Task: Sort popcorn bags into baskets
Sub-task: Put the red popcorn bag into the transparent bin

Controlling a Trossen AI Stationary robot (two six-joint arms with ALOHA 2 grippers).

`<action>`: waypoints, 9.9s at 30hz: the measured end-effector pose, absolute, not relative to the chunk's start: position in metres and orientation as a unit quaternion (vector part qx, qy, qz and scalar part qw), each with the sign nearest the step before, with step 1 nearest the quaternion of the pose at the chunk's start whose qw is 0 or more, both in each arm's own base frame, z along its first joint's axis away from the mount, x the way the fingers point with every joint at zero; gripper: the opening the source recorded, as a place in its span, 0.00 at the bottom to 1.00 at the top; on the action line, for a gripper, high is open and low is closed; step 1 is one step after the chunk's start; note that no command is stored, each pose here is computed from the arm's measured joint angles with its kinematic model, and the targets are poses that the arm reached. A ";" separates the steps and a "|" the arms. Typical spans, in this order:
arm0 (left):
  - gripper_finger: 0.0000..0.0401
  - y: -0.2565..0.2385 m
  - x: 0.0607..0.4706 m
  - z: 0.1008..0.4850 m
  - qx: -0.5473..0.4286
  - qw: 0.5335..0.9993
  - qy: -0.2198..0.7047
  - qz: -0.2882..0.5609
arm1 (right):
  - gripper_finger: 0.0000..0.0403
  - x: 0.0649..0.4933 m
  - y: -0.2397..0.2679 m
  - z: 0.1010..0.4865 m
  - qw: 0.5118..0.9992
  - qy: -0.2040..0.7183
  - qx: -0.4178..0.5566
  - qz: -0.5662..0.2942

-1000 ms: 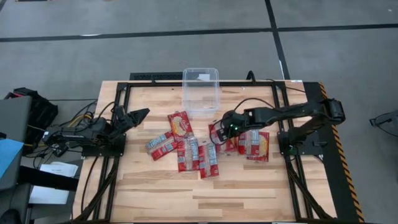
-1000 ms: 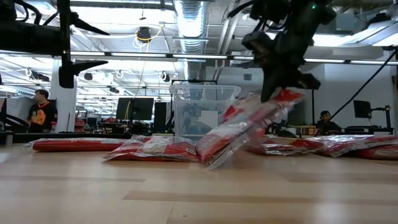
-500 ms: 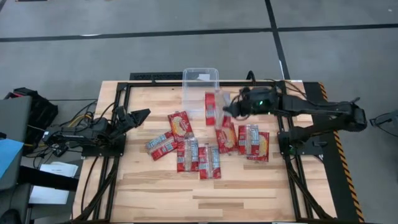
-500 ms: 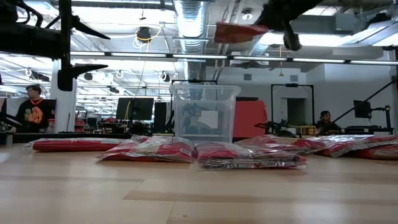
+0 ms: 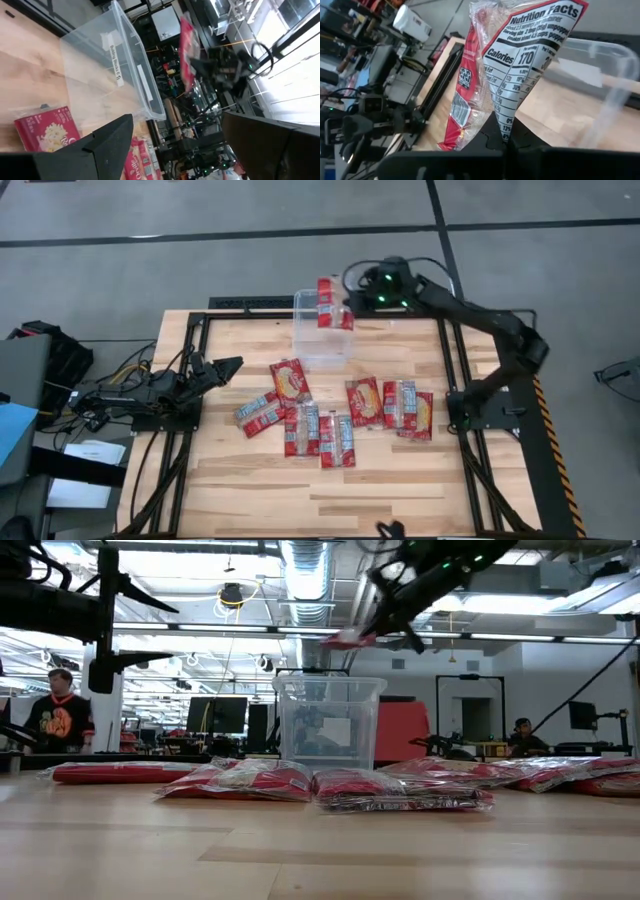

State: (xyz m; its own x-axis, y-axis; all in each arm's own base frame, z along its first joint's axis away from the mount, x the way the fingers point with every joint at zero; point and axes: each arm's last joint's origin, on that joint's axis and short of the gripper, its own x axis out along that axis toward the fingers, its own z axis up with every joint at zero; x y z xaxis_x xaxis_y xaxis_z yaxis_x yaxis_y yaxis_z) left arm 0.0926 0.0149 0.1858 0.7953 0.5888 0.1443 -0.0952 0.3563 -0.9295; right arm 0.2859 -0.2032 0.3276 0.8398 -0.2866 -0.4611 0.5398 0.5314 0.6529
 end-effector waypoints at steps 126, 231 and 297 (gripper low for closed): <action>0.73 0.014 0.095 0.172 -0.512 0.806 -0.168 0.244 | 0.02 0.257 -0.061 0.335 0.805 0.345 0.424 -0.231; 0.73 0.014 0.095 0.172 -0.498 0.815 -0.165 0.248 | 0.54 0.202 -0.062 0.141 0.613 0.498 0.433 -0.435; 0.73 0.014 0.095 0.172 -0.481 0.829 -0.152 0.240 | 0.07 0.367 -0.250 0.278 0.806 0.377 0.328 -0.316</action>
State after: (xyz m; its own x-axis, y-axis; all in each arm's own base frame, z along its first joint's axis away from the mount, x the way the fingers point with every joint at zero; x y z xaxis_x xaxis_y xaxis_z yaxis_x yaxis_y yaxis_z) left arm 0.0951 0.0135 0.1715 0.8387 0.5441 0.0221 -0.2510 0.4223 -0.8710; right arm 0.3669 -0.2499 0.2778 0.5153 -0.2630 -0.8156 0.7573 0.5852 0.2898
